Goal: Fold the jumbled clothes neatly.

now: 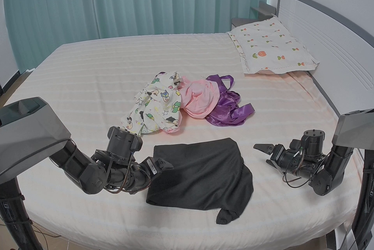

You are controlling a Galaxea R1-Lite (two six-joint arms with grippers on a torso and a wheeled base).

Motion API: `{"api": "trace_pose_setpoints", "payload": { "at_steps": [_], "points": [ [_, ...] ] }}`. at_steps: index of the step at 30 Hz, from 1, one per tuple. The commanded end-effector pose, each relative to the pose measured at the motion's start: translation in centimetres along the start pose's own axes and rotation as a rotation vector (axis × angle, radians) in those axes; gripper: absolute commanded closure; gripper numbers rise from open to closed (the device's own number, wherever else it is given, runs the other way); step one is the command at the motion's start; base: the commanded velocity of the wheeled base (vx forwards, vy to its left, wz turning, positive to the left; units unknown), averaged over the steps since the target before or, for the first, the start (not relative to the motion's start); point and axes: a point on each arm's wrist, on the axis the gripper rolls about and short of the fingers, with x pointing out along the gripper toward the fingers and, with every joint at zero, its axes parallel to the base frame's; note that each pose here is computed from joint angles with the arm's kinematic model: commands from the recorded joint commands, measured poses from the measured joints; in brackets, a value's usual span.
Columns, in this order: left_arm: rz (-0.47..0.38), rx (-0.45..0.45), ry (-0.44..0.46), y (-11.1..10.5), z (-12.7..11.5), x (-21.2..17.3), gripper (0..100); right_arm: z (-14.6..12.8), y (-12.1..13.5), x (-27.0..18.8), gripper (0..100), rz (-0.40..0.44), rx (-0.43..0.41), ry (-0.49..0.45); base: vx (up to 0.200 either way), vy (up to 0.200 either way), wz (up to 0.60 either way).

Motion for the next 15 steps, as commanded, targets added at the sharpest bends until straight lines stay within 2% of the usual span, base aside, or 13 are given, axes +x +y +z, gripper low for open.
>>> {"api": "trace_pose_setpoints", "payload": {
  "at_steps": [1,11,15],
  "points": [
    [0.026,-0.006,-0.003,0.8,0.8,1.2,0,-0.1,-0.1,0.0,0,-0.002,0.001,0.002,0.000,0.000,0.00],
    [0.040,0.060,-0.032,1.7,2.1,1.1,0,-0.2,-0.3,0.2,0,-0.007,0.003,0.008,0.000,0.000,0.00],
    [0.036,0.097,-0.028,1.3,1.9,1.8,0,-0.4,-0.4,0.3,0,-0.011,0.004,0.014,0.000,0.000,0.00]
  ]
}}
